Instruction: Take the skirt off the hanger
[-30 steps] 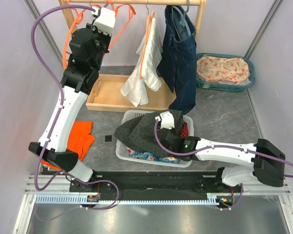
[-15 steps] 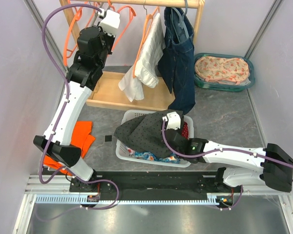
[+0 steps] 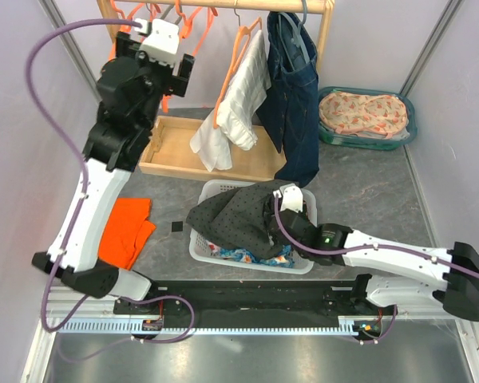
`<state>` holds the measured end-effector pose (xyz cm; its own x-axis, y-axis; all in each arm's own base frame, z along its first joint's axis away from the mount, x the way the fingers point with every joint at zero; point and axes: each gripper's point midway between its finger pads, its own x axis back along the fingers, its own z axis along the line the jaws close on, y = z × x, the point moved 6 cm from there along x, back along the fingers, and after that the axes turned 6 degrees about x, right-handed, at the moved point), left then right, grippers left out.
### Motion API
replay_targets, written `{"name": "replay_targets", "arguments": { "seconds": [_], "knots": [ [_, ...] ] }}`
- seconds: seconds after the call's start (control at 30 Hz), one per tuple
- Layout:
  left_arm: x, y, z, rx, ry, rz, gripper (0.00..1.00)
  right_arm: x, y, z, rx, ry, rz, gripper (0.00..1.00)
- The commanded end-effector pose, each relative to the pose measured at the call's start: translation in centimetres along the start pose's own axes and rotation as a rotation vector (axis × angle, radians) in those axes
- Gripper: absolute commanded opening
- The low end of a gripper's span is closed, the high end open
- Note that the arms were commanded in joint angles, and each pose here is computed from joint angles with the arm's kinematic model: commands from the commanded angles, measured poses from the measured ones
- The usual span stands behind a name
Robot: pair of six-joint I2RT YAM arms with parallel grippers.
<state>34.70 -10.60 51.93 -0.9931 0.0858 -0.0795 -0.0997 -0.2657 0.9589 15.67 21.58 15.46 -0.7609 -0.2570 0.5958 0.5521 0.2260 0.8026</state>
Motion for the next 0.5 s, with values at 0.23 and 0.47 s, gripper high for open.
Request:
{"name": "replay_targets", "arguments": {
  "seconds": [0.23, 0.47],
  "knots": [
    [6.8, 7.4, 1.2, 0.181, -0.028, -0.162, 1.0, 12.6, 11.2, -3.9, -0.095, 0.089, -0.154, 0.98],
    [5.0, 8.4, -6.1, 0.162, -0.184, -0.158, 1.0, 13.2, 17.6, -0.8, -0.115, 0.213, -0.352, 0.63]
  ]
}}
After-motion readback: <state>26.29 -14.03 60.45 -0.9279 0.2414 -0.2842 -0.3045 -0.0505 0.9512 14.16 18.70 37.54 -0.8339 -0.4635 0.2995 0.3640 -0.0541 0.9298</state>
